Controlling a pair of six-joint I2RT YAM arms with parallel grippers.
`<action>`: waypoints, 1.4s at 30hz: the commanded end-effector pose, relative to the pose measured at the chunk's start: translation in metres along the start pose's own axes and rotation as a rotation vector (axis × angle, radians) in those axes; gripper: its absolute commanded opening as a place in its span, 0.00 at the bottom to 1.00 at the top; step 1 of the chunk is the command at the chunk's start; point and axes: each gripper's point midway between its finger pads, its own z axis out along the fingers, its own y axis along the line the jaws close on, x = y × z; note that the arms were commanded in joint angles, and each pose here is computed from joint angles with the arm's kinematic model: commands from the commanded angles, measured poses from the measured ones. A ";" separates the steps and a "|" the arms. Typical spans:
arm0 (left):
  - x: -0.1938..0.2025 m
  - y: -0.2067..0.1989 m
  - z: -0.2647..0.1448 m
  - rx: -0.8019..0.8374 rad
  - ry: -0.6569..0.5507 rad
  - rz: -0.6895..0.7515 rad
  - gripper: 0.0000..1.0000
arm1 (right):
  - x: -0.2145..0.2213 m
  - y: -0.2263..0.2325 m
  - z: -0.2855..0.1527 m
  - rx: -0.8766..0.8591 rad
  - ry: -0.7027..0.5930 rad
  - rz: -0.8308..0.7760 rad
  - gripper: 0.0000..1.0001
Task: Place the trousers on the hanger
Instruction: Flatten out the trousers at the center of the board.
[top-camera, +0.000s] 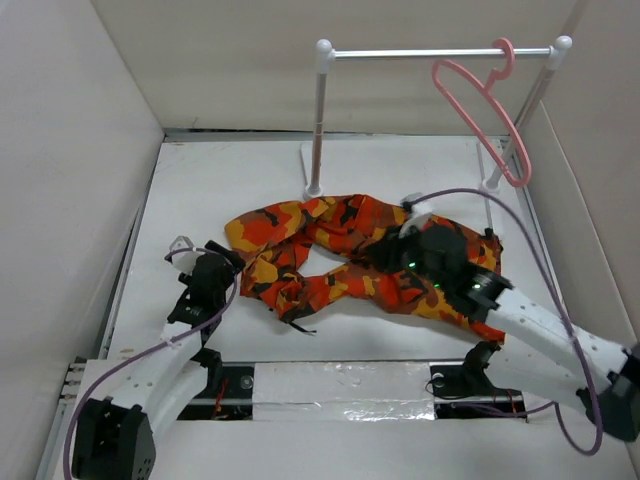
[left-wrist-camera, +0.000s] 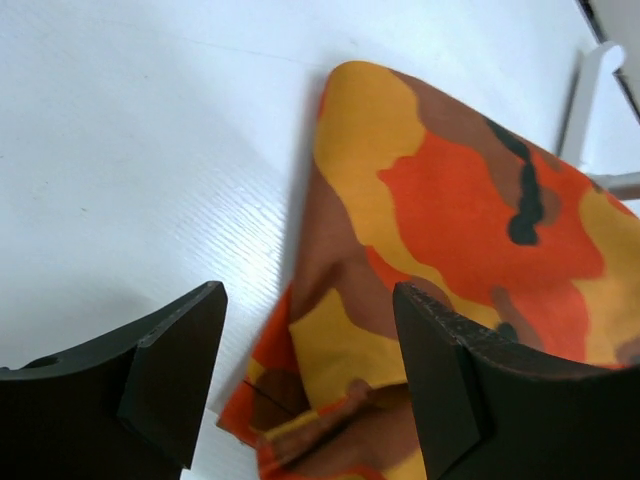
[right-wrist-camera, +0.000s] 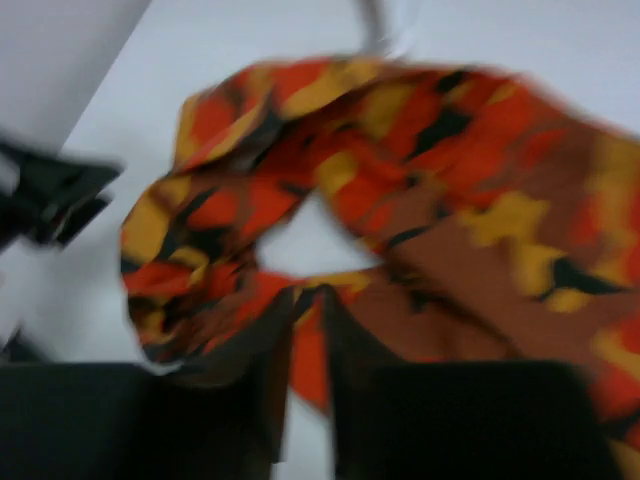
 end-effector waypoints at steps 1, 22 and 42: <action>0.004 -0.019 0.010 0.120 0.059 -0.022 0.67 | 0.035 0.088 0.012 -0.234 0.092 -0.115 0.31; 0.018 -0.059 0.067 0.191 0.176 -0.002 0.19 | 0.188 0.179 0.103 -0.275 0.439 -0.358 0.07; -0.168 -0.157 0.003 0.289 -0.229 -0.083 0.00 | 0.179 0.150 -0.093 -0.575 0.557 -0.433 0.00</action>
